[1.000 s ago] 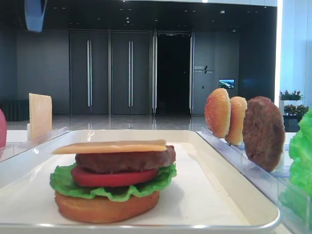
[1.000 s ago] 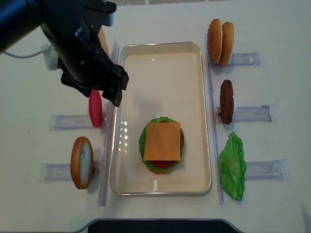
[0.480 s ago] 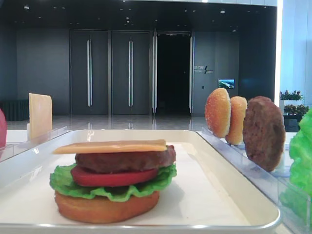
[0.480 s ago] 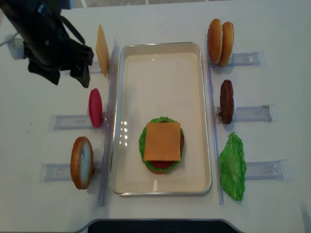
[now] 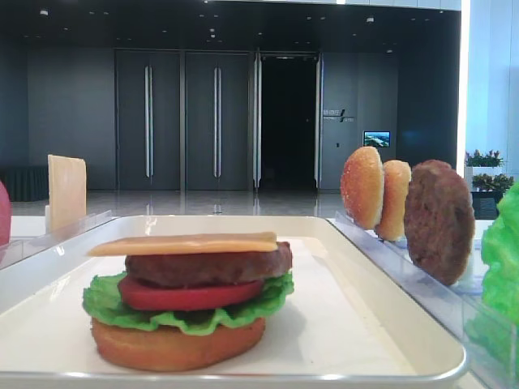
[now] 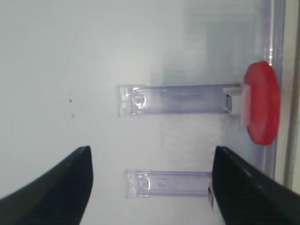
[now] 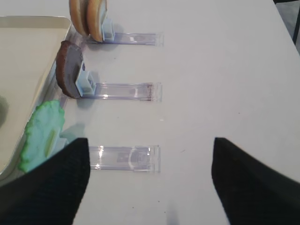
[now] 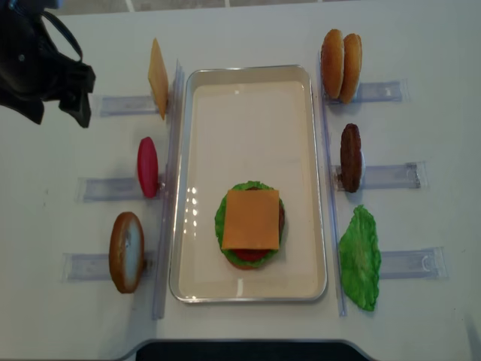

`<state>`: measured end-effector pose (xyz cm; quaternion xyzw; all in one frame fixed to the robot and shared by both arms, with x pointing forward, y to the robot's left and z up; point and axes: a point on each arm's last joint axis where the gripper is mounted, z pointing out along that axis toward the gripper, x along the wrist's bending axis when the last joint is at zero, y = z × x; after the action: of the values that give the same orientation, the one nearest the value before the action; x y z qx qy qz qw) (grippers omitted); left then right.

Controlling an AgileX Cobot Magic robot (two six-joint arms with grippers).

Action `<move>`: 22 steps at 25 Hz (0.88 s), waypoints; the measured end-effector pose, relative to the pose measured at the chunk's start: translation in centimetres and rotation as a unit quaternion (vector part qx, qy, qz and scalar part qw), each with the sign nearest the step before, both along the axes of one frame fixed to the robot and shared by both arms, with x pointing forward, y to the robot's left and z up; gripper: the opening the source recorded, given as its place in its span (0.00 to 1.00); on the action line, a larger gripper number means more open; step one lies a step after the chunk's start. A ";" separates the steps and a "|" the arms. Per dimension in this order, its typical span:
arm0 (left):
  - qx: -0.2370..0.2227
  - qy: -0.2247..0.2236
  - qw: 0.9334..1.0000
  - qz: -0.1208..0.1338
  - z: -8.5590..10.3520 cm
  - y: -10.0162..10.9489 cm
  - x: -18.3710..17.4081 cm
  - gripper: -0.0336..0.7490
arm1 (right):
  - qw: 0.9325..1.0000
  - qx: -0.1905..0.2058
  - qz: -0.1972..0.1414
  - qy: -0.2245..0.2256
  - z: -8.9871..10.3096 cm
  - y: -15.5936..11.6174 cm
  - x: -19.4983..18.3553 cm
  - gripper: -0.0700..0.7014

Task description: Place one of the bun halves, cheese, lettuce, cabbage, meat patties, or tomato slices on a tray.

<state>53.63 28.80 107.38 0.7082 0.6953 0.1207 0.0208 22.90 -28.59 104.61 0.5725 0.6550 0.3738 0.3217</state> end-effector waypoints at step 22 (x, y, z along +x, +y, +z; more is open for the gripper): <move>-0.072 -0.030 0.997 0.008 1.3 0.7 -8.8 0.73 | 1.000 0.000 0.000 0.000 0.0 0.0 0.0 0.79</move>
<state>44.79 29.52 108.66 0.6951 0.7072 0.0913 0.0915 22.90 -28.59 104.61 0.5725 0.6550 0.3738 0.3217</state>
